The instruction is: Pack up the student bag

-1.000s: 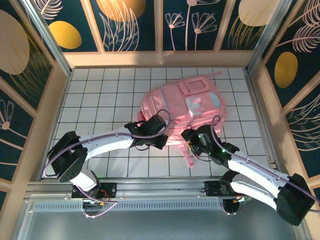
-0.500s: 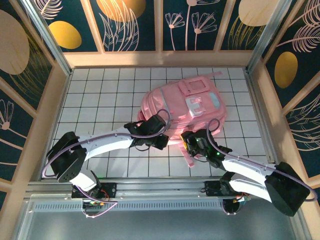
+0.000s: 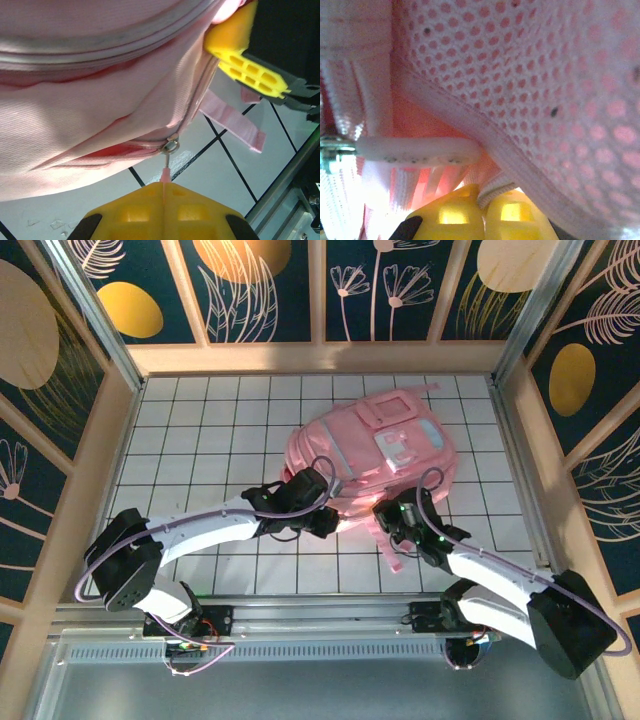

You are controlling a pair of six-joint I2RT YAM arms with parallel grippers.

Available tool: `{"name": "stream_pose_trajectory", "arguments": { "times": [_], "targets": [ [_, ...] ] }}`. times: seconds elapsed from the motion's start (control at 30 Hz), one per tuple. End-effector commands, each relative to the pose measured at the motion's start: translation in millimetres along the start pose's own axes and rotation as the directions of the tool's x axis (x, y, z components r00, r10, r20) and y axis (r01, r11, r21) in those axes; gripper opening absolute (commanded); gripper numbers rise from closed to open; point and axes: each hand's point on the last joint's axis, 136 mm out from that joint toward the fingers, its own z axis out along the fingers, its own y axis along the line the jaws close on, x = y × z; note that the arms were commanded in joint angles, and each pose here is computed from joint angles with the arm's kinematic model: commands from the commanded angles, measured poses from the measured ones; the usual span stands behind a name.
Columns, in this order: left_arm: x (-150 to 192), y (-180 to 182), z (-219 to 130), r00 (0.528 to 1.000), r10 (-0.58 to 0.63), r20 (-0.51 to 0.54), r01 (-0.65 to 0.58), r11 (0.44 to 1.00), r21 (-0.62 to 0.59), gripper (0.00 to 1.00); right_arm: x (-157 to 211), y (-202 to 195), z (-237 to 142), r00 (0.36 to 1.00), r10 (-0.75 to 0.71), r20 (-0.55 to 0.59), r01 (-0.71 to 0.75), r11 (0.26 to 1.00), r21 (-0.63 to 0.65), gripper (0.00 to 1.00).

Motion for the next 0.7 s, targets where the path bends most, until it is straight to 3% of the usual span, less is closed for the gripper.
{"name": "stream_pose_trajectory", "arguments": {
  "times": [0.0,0.27,0.4,0.53,0.67],
  "targets": [
    [8,11,-1,1.000,-0.008,-0.017,0.007,0.999,-0.046,0.00,-26,8,-9,0.993,-0.065,0.098,0.065,0.998,0.006,0.00],
    [15,-6,16,0.999,-0.021,-0.048,0.025,0.997,0.074,0.00,-1,31,-2,0.990,-0.136,-0.044,0.130,0.986,-0.104,0.00],
    [18,-2,25,0.997,-0.041,-0.058,0.045,0.997,0.066,0.00,0,29,0,0.987,-0.144,-0.064,0.141,0.988,-0.056,0.00],
    [19,-1,25,0.996,-0.075,-0.037,0.077,0.994,0.072,0.25,3,36,-6,0.990,-0.121,-0.077,0.114,0.989,-0.092,0.00],
    [18,4,18,0.993,-0.114,0.007,0.113,0.992,0.055,0.31,2,44,-11,0.991,-0.110,-0.073,0.102,0.989,-0.108,0.00]
  ]
}}
